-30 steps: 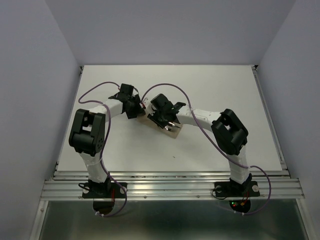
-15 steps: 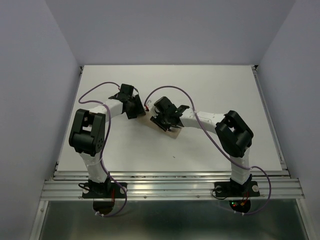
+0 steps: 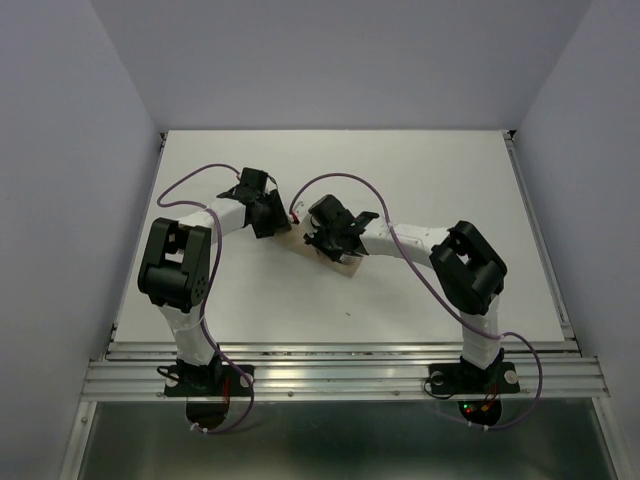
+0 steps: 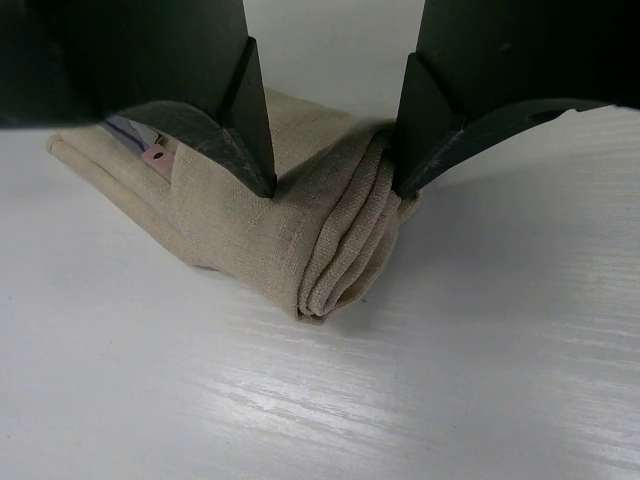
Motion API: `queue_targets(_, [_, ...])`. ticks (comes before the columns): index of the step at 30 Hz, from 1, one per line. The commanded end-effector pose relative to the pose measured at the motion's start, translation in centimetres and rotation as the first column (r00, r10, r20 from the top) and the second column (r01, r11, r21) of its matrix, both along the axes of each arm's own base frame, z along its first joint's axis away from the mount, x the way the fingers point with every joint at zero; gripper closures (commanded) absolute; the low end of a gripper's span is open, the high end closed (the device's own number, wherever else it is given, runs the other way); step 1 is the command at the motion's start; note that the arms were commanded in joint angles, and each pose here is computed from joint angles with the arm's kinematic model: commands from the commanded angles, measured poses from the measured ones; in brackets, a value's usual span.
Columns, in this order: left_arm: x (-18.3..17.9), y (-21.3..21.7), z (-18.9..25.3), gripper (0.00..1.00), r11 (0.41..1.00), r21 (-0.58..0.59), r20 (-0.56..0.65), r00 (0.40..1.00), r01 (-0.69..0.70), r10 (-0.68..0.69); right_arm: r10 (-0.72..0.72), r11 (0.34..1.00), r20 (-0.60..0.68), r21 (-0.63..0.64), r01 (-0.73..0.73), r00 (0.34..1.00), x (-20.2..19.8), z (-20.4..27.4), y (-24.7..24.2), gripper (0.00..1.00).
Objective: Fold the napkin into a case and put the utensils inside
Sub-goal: Insert the fork into the folded napkin, then reset both arms
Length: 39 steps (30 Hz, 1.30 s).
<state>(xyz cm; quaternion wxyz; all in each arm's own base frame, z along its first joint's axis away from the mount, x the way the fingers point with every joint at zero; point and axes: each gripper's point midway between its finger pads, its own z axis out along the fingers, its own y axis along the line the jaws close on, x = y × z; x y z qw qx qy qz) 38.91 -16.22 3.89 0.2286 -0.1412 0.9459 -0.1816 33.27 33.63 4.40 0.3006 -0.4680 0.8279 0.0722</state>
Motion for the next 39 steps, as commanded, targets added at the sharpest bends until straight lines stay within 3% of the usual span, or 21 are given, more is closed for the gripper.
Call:
queue_targets(1, [-0.4,-0.3,-0.1,0.41,1.000,0.007,-0.011,1.000,0.028,-0.028,0.014,0.999,0.046,0.045,-0.016,0.999,0.6,1.2,1.2,0.83])
queue_targets(27, [-0.5,-0.4,-0.3,0.41,0.999,0.009,-0.017,0.999,0.031,-0.031,0.067,0.992,0.058,0.104,-0.072,0.996,1.7,2.6,4.0,0.87])
queue_targets(30, [-0.5,-0.4,-0.4,0.41,0.999,0.009,-0.018,0.999,0.031,-0.031,0.052,0.992,0.077,0.114,-0.061,0.996,1.8,3.9,3.7,0.81])
queue_targets(34, [-0.4,-0.5,0.0,0.41,0.999,0.004,-0.010,0.999,0.032,-0.032,-0.018,0.993,0.125,0.116,0.004,0.992,2.1,5.9,2.2,0.61])
queue_targets(39, [0.0,0.1,1.4,0.39,1.000,0.028,0.017,1.000,0.012,-0.012,-0.145,0.988,0.231,0.085,0.129,0.962,2.8,8.4,-1.2,0.45])
